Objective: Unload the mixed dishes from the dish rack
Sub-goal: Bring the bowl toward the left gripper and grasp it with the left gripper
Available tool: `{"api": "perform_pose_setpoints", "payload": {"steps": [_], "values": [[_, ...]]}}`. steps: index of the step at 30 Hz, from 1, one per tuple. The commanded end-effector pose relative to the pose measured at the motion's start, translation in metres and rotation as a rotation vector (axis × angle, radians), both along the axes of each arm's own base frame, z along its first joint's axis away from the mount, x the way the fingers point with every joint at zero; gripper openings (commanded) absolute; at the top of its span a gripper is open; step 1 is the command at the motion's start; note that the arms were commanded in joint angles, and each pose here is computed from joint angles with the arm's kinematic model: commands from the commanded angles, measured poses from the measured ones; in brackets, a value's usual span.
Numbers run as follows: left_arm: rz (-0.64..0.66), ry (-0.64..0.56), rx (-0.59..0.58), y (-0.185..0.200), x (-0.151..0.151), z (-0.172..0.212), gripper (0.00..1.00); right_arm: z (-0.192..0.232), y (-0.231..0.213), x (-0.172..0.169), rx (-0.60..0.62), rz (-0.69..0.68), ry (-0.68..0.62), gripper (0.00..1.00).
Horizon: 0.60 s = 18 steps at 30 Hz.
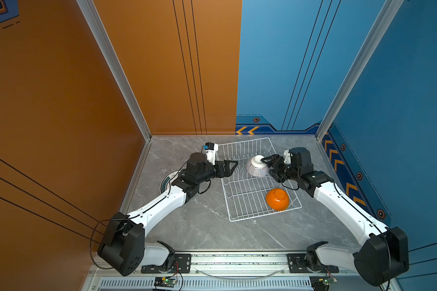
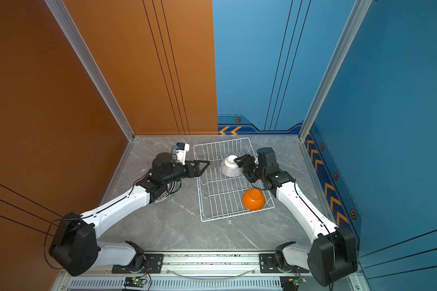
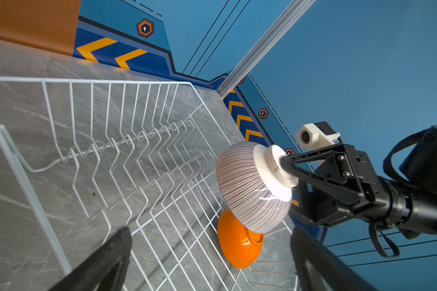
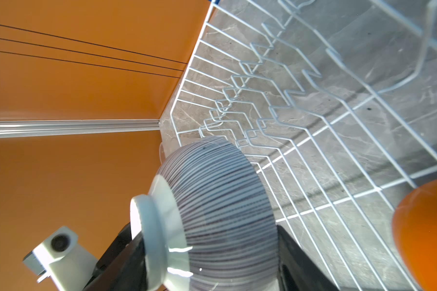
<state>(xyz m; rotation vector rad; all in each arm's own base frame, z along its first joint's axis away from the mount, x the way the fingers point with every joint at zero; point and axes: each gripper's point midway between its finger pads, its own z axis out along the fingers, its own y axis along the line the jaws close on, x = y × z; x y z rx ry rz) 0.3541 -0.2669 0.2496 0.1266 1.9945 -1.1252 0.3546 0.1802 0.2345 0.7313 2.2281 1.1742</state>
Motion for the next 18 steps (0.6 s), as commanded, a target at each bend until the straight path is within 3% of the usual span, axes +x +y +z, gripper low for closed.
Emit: {"api": "perform_pose_setpoints", "payload": {"steps": [1,6,13,18], "values": [[-0.041,0.081,-0.090,-0.020,-0.001,0.010,1.00,0.035,0.011,0.011,0.097,0.034,-0.145,0.62],[-0.115,0.112,-0.205,-0.043,-0.006,0.033,0.98,0.050,0.019,0.015,0.176,0.057,-0.226,0.62],[-0.149,0.131,-0.377,-0.055,0.004,0.053,0.87,0.068,0.024,0.018,0.236,0.064,-0.288,0.62],[-0.174,0.128,-0.510,-0.058,0.014,0.065,0.67,0.070,0.026,0.019,0.275,0.064,-0.296,0.62]]}}
